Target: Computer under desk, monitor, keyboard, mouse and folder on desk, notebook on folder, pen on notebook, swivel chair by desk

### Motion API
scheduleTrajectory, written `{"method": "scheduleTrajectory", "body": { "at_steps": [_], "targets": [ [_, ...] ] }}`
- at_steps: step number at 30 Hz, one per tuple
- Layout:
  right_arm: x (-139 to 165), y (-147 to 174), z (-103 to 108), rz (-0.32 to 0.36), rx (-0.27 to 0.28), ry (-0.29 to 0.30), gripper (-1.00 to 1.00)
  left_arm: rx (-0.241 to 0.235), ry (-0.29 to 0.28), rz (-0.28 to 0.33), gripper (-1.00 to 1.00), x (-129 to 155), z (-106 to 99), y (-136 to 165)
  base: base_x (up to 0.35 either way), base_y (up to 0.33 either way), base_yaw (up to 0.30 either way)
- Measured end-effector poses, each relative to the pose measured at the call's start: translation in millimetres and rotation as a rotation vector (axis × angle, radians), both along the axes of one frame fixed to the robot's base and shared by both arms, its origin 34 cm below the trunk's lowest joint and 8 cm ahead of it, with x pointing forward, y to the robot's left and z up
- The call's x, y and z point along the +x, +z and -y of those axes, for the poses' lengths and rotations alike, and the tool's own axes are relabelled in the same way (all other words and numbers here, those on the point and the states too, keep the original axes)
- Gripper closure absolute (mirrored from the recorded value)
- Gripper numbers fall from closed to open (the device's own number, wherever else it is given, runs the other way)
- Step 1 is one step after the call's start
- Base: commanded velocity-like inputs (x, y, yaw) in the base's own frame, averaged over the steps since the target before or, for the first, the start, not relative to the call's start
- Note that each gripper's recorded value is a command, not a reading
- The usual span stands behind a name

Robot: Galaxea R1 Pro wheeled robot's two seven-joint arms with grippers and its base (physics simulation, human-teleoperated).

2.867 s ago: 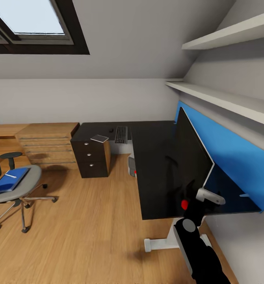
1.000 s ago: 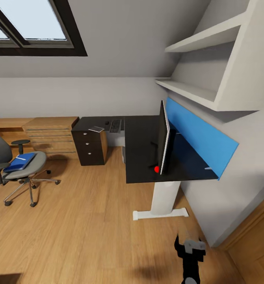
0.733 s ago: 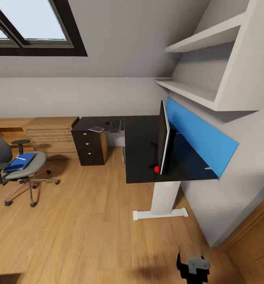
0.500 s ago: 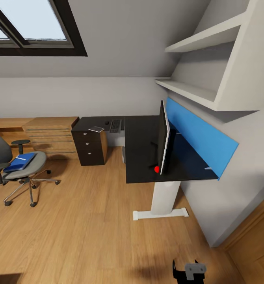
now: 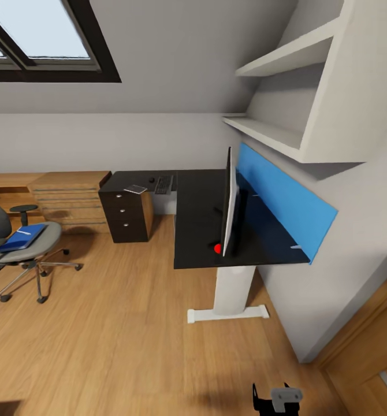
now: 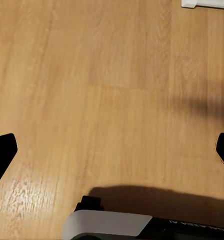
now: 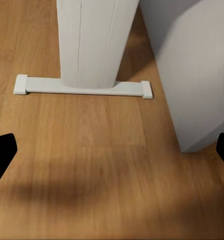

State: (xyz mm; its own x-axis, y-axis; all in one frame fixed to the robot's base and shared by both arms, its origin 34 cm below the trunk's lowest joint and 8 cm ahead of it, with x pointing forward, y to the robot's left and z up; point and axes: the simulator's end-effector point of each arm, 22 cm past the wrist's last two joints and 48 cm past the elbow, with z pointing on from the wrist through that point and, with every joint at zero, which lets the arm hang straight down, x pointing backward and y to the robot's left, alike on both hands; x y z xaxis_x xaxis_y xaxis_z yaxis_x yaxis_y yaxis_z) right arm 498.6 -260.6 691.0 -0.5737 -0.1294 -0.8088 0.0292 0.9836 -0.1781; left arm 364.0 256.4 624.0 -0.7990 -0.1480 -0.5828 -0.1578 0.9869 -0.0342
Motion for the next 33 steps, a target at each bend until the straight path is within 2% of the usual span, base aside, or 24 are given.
{"method": "scheduleTrajectory", "body": {
  "at_steps": [8, 19, 33],
  "targets": [
    [0, 0, -5, 0.002, 0.008, 0.003, -1.0, 0.0, 0.0, 0.0, -1.0, 0, 0, 0, 0.195, -0.047, 0.0],
    [0, 0, -11, 0.002, 0.015, 0.005, -1.0, 0.0, 0.0, 0.0, -1.0, 0, 0, 0, 0.025, -0.003, 0.013],
    [1, 1, -13, 0.009, 0.021, 0.001, -1.0, 0.001, 0.0, 0.0, -1.0, 0, -1, 0, 0.001, 0.0, 0.2]
  ]
}}
